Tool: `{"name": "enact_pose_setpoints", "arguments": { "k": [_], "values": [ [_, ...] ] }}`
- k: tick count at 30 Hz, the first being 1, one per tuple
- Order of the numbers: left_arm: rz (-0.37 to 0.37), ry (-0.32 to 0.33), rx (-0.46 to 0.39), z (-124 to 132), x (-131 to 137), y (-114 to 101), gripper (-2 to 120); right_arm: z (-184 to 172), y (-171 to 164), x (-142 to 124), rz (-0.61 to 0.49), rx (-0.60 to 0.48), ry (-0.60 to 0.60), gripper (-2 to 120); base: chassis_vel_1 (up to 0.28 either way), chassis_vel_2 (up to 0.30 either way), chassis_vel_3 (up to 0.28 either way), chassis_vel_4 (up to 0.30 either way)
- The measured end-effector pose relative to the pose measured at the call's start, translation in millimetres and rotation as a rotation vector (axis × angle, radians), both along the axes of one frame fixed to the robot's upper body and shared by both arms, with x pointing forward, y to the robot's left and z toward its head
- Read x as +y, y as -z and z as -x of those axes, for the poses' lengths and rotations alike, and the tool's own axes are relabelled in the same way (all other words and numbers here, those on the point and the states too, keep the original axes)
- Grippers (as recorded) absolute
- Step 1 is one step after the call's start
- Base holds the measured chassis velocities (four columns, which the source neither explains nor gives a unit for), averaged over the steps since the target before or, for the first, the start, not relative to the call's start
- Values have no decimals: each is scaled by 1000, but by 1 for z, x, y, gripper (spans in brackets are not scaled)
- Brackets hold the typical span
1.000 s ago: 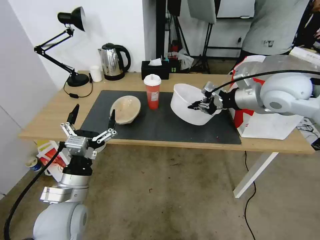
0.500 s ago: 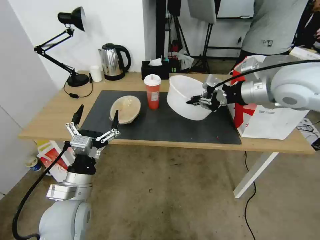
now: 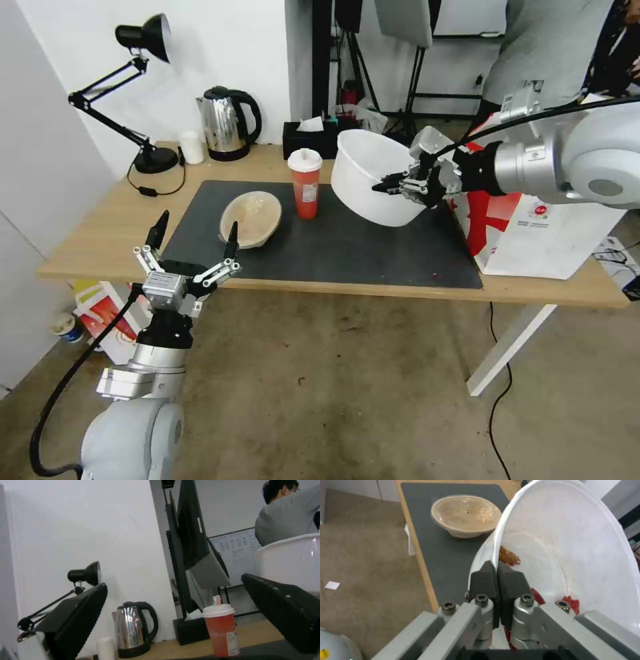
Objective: Pick up the trash from the table and place it into the takeout bag.
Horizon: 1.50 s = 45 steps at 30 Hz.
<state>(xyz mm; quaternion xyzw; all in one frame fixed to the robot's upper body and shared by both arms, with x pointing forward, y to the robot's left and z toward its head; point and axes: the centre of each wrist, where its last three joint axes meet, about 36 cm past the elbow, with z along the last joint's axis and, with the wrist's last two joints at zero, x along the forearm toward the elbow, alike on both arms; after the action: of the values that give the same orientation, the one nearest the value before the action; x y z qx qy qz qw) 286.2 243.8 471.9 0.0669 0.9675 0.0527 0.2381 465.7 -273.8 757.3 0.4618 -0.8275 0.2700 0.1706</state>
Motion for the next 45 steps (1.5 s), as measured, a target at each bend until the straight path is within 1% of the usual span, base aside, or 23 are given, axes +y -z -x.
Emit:
{"name": "enact_pose_setpoints", "arguments": {
  "k": [8, 20, 35, 40, 45],
  "values": [
    [-6, -8, 0, -3, 3, 3, 100, -5, -12, -3, -14, -27, 4, 0, 0, 0, 0, 0],
    [1, 0, 11, -10, -1, 11, 100, -15, -35, -17, -33, -69, 23, 0, 0, 0, 0, 0],
    [2, 4, 10, -16, 0, 17, 100, -25, -60, -25, -39, -120, 47, 0, 0, 0, 0, 0],
    [3, 5, 7, -17, 0, 17, 100, -29, -67, -30, -39, -135, 61, 0, 0, 0, 0, 0],
    [0, 2, 6, -16, 3, 17, 100, -37, -73, -42, -33, -156, 89, 0, 0, 0, 0, 0]
  ]
}}
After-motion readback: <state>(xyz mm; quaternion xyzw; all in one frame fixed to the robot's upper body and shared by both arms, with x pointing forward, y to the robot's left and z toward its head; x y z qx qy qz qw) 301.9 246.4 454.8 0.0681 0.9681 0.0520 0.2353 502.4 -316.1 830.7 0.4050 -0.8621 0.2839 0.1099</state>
